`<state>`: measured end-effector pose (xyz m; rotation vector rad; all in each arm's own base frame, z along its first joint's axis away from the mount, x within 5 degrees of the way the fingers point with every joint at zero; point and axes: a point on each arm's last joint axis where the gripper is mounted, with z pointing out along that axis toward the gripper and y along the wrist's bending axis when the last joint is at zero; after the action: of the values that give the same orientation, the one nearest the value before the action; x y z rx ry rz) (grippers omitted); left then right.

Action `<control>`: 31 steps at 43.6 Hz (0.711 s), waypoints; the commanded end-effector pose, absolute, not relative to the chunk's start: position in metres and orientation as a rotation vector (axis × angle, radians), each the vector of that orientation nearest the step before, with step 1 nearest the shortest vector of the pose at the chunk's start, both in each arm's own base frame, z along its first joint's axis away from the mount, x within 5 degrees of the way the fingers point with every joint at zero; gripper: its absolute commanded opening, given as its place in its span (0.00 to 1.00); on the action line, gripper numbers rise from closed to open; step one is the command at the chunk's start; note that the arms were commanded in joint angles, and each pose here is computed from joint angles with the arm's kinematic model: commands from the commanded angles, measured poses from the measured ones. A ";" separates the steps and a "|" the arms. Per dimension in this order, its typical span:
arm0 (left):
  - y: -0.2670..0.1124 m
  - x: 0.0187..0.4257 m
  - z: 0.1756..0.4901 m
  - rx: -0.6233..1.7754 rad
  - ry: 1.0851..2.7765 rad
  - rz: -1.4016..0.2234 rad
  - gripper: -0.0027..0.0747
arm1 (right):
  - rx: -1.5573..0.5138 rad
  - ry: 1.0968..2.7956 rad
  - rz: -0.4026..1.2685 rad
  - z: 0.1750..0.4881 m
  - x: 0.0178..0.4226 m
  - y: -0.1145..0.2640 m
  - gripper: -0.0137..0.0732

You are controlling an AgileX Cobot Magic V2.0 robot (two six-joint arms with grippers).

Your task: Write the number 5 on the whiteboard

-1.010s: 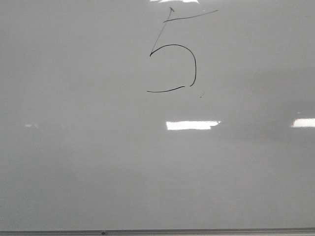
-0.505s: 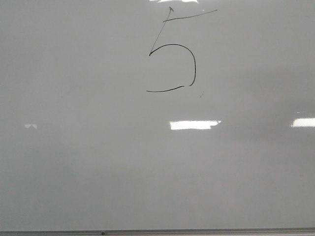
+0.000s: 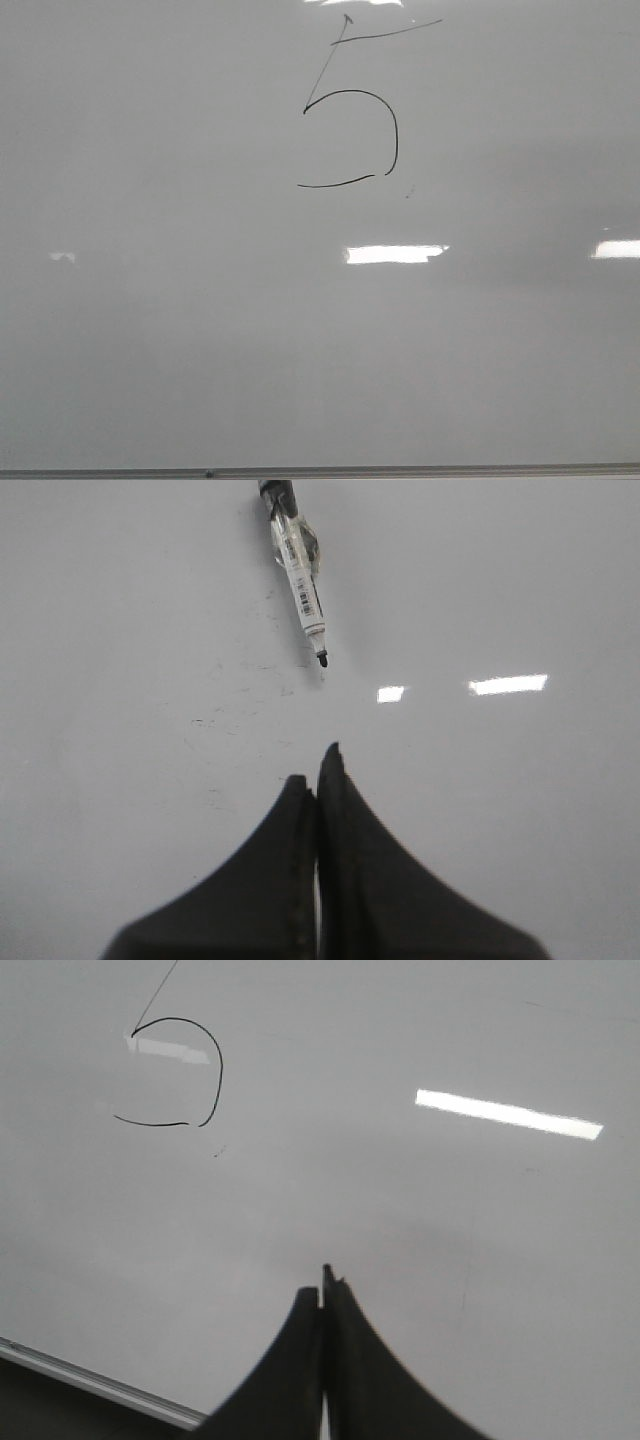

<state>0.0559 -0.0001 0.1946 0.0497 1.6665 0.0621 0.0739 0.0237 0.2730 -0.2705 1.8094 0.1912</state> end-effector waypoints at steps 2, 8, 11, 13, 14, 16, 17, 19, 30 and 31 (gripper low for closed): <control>0.001 0.055 0.201 0.024 1.581 0.053 0.01 | -0.222 1.729 0.183 0.288 0.076 0.021 0.09; 0.001 0.055 0.201 0.024 1.581 0.053 0.01 | -0.223 1.734 0.184 0.286 0.076 0.021 0.09; 0.001 0.055 0.201 0.024 1.581 0.053 0.01 | -0.223 1.732 0.182 0.287 0.076 0.021 0.09; 0.001 0.055 0.201 0.024 1.581 0.053 0.01 | -0.220 1.726 0.179 0.287 0.076 0.021 0.09; 0.001 0.055 0.201 0.024 1.581 0.053 0.01 | -0.217 1.721 0.178 0.288 0.076 0.021 0.09; 0.001 0.055 0.201 0.024 1.581 0.053 0.01 | -0.213 1.712 0.173 0.289 0.076 0.020 0.09; 0.001 0.055 0.201 0.024 1.581 0.053 0.01 | -0.212 1.706 0.166 0.289 0.076 0.020 0.09; 0.001 0.055 0.201 0.024 1.581 0.053 0.01 | -0.216 1.699 0.147 0.288 0.077 0.019 0.09; 0.001 0.055 0.201 0.024 1.581 0.053 0.01 | -0.041 1.653 0.055 0.272 0.080 0.005 0.09; 0.001 0.055 0.201 0.024 1.581 0.053 0.01 | -0.025 1.641 0.058 0.269 0.079 0.004 0.09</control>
<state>0.0559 -0.0001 0.1946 0.0497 1.6665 0.0621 0.0791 0.0102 0.2599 -0.1022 1.7738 0.0903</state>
